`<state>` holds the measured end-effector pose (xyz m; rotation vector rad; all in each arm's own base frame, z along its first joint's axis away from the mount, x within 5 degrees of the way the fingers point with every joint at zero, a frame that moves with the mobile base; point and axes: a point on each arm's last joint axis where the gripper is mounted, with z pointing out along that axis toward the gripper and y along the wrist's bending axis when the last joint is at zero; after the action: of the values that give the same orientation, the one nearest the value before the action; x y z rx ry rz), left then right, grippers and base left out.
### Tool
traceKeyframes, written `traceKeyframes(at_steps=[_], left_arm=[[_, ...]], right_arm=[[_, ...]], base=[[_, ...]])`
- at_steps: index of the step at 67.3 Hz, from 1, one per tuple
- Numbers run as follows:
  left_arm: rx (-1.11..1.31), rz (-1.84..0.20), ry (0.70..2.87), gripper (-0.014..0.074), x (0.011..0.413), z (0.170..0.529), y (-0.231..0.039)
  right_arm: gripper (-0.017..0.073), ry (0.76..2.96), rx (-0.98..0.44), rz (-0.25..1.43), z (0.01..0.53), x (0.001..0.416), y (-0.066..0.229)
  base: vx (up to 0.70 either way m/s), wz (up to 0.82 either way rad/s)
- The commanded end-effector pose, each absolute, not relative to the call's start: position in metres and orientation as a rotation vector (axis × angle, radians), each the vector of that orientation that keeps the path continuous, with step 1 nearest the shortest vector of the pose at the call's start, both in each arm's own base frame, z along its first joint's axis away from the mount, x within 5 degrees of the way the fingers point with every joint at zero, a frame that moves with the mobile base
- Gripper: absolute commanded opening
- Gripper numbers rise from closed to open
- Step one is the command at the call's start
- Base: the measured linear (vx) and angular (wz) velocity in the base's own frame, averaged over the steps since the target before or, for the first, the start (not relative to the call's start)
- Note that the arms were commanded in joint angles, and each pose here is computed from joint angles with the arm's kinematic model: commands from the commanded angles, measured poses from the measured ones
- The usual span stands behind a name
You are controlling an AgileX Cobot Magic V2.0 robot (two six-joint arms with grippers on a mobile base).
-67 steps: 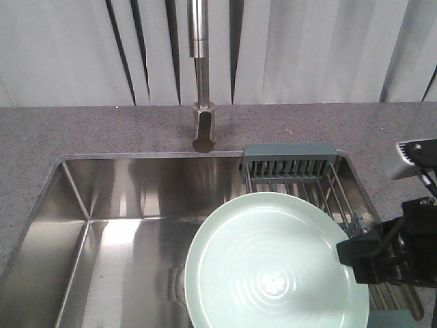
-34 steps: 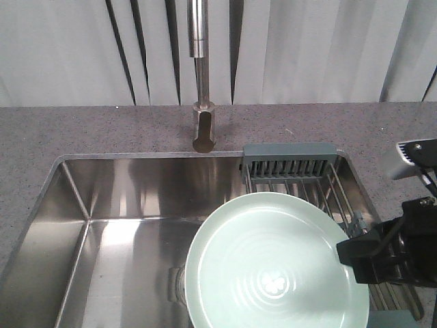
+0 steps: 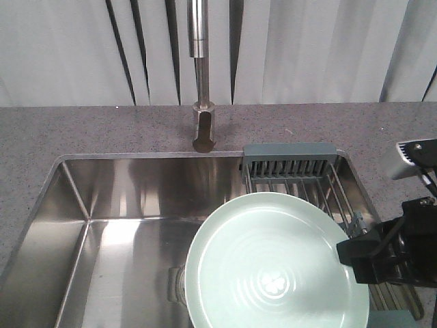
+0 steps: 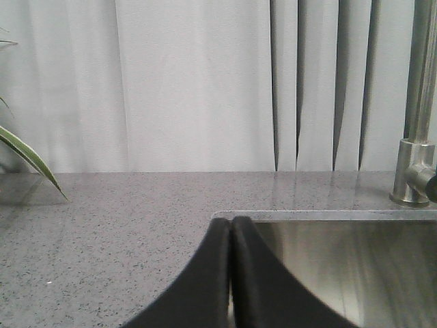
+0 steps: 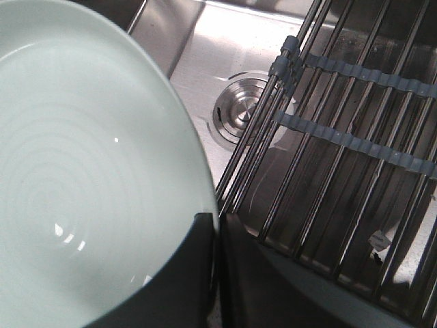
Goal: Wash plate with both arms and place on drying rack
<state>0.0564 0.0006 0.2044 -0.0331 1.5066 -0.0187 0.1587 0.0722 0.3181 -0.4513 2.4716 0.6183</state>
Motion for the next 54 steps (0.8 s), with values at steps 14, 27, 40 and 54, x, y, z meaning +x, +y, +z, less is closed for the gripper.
traceKeyframes(at_steps=[14, 27, 40, 54], left_arm=[[-0.032, -0.029, 1.395, -0.0006, 0.053, 0.222, 0.000], [-0.034, -0.033, 1.337, -0.0006, 0.048, 0.242, 0.000], [-0.033, -0.028, 1.378, -0.0006, 0.040, 0.300, 0.000], [-0.033, -0.016, 1.626, -0.0006, 0.063, 0.350, 0.001]], right_arm=[[-0.0004, 2.390, -0.430, 0.640, 0.331, 0.160, 0.074], [-0.0004, 2.390, -0.430, 0.640, 0.331, 0.160, 0.074], [-0.0004, 2.390, -0.430, 0.640, 0.331, 0.160, 0.074], [-0.0004, 2.390, -0.430, 0.640, 0.331, 0.160, 0.074]], base=[[0.00, 0.00], [0.00, 0.00], [0.00, 0.00], [0.00, 0.00]])
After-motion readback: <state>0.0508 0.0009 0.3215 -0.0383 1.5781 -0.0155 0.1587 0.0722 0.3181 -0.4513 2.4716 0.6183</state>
